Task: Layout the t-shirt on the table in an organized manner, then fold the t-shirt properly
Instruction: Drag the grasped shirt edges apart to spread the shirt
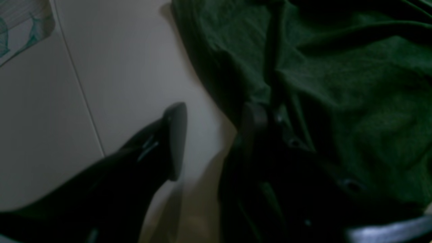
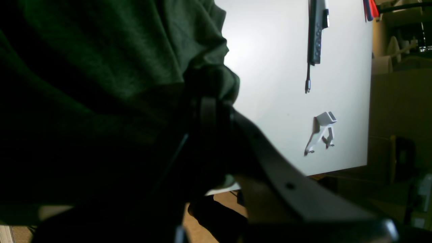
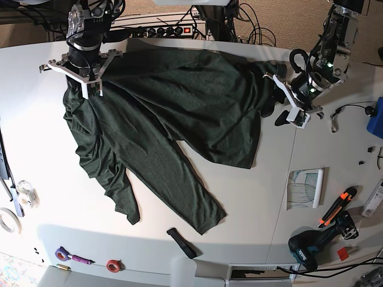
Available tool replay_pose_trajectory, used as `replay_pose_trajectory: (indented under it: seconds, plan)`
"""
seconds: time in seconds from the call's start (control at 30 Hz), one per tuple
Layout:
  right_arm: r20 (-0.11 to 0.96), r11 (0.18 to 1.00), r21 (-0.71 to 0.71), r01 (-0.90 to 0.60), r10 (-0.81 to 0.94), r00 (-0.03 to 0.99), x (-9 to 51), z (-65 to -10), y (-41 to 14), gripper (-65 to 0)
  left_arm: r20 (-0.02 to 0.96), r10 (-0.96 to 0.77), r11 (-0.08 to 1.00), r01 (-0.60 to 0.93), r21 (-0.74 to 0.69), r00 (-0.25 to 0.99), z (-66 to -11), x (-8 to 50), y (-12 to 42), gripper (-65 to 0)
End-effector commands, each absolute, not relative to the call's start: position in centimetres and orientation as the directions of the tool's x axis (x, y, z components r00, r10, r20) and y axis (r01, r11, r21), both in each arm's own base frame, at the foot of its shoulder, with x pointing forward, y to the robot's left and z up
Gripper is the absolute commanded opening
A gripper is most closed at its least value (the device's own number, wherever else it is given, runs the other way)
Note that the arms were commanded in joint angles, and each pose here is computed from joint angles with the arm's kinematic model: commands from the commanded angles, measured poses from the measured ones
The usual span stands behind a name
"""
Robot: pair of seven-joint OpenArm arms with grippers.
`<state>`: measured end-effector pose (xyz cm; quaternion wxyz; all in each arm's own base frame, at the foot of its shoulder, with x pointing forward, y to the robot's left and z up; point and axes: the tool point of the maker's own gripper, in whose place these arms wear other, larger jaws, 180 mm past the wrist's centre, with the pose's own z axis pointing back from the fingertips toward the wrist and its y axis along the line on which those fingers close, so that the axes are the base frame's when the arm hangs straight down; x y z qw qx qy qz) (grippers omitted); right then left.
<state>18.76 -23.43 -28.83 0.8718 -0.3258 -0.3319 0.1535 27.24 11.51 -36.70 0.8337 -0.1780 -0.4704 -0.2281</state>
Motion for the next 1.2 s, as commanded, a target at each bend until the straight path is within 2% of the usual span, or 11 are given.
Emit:
replay_pose_trajectory:
  seconds: [0.0,0.1,0.17,0.2,0.27,0.37,0.53,0.7,0.93,1.07,1.17]
  plan:
    - [0.499,0.733,-0.680,-0.031,0.493,0.712,19.1,-27.9,-23.5,-65.0,0.889,-0.200,0.830,0.553,-0.070,0.412,-35.3,28.0,11.6,-37.5]
    - [0.501,0.733,-0.680,-0.031,0.494,0.710,19.1,-27.9,-23.5,-65.0,0.896,-0.184,0.832,0.550,-0.077,0.404,-34.5,29.2,11.4,-38.3]
    - [0.501,0.733,-0.680,-0.031,0.495,0.710,19.1,-27.9,-23.5,-65.0,0.892,-0.145,0.830,0.543,-0.125,0.428,-33.6,30.6,10.9,-43.4]
    - [0.501,0.733,-0.680,-0.031,0.495,0.710,19.1,-27.9,-23.5,-65.0,0.891,-0.123,0.826,0.543,-0.153,0.437,-33.0,31.4,10.5,-49.1]
    - [0.502,0.733,-0.679,-0.031,0.495,0.709,19.1,-27.9,-23.5,-65.0,0.889,-0.074,0.810,0.547,-0.211,0.452,-31.7,33.0,9.5,-65.0]
    - [0.513,0.749,-0.662,-0.036,0.487,0.707,19.2,-28.1,-23.2,-65.0,0.886,-0.102,0.753,0.617,-0.228,0.453,-31.4,33.8,7.0,-65.0]
    - [0.521,0.761,-0.647,-0.040,0.480,0.706,19.2,-28.2,-22.9,-65.0,0.794,-0.321,0.637,0.738,-0.222,0.516,-37.2,32.0,1.5,-65.0]
    - [0.520,0.762,-0.647,-0.040,0.479,0.707,19.1,-28.3,-22.9,-65.0,0.713,-0.414,0.638,0.739,-0.215,0.566,-41.5,32.8,-0.4,-65.0]
    - [0.566,0.770,-0.638,0.017,0.454,0.688,19.5,-27.6,-23.2,-65.0,0.642,-0.496,0.758,0.652,-0.009,0.585,-42.9,37.8,6.0,-65.0]
    - [0.609,0.777,-0.627,0.067,0.434,0.663,20.5,-26.7,-23.2,-65.0,0.660,-0.479,0.820,0.563,0.103,0.578,-40.7,41.4,11.0,-65.0]
    - [0.676,0.828,-0.555,0.082,0.392,0.623,21.8,-26.5,-22.0,-65.0,0.672,-0.478,0.839,0.520,0.160,0.565,-39.1,43.1,13.5,-65.0]
